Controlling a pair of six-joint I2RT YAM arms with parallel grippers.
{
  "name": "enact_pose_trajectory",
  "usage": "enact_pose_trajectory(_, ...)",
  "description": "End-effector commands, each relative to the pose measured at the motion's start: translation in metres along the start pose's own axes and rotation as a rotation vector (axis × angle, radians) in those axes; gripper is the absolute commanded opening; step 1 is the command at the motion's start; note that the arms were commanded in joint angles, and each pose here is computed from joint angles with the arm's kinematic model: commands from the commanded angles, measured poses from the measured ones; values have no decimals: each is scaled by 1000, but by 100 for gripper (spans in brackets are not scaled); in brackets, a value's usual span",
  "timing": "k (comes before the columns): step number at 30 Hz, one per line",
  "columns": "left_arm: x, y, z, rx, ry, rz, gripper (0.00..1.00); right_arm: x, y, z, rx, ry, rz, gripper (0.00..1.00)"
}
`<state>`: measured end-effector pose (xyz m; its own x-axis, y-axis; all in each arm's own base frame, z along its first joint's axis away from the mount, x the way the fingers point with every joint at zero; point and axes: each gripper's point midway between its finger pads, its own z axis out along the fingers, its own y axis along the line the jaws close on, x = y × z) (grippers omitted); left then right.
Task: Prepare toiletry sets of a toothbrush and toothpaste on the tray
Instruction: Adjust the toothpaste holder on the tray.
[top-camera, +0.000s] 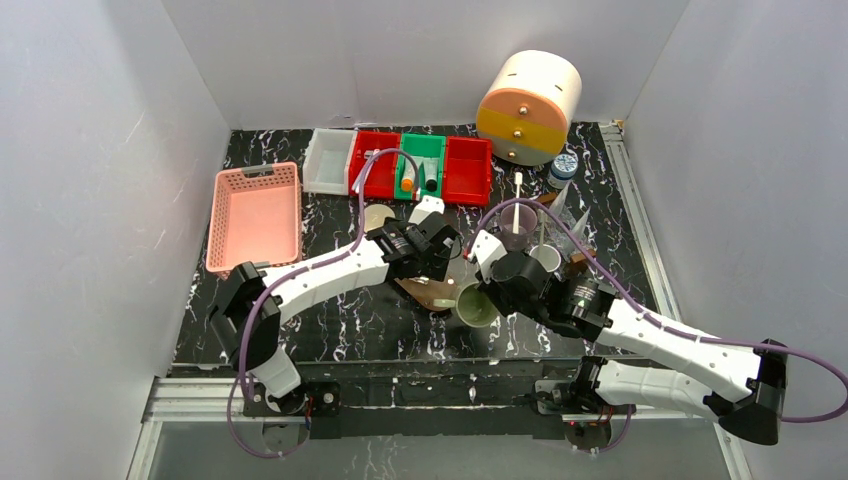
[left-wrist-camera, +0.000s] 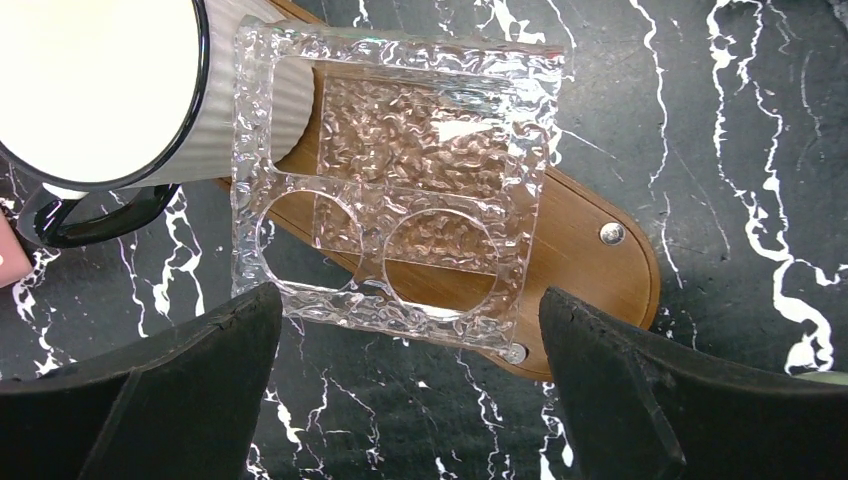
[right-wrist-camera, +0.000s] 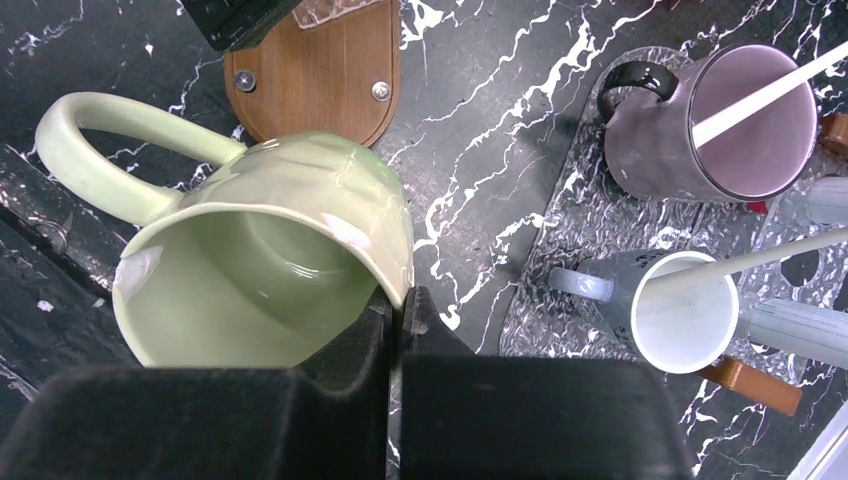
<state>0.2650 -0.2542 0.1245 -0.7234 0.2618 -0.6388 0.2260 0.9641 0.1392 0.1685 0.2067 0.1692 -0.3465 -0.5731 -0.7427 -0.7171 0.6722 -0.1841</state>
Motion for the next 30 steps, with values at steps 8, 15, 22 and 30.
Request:
enact_pose_trajectory(8, -16, 28, -16, -109, -63, -9, 98, -26, 1, 0, -6, -108, 25, 1)
enact_pose_trajectory(15, -12, 39, -19, -156, -62, -2, 98, -32, 2, 2, -11, -111, 9, 1)
enact_pose_trajectory(22, -9, 42, -23, -146, -61, -15, 98, -34, 5, 6, -27, -107, -7, 1)
enact_pose_trajectory(30, 0, 49, -25, -156, -54, -26, 98, -38, 7, 10, -31, -110, -4, 1)
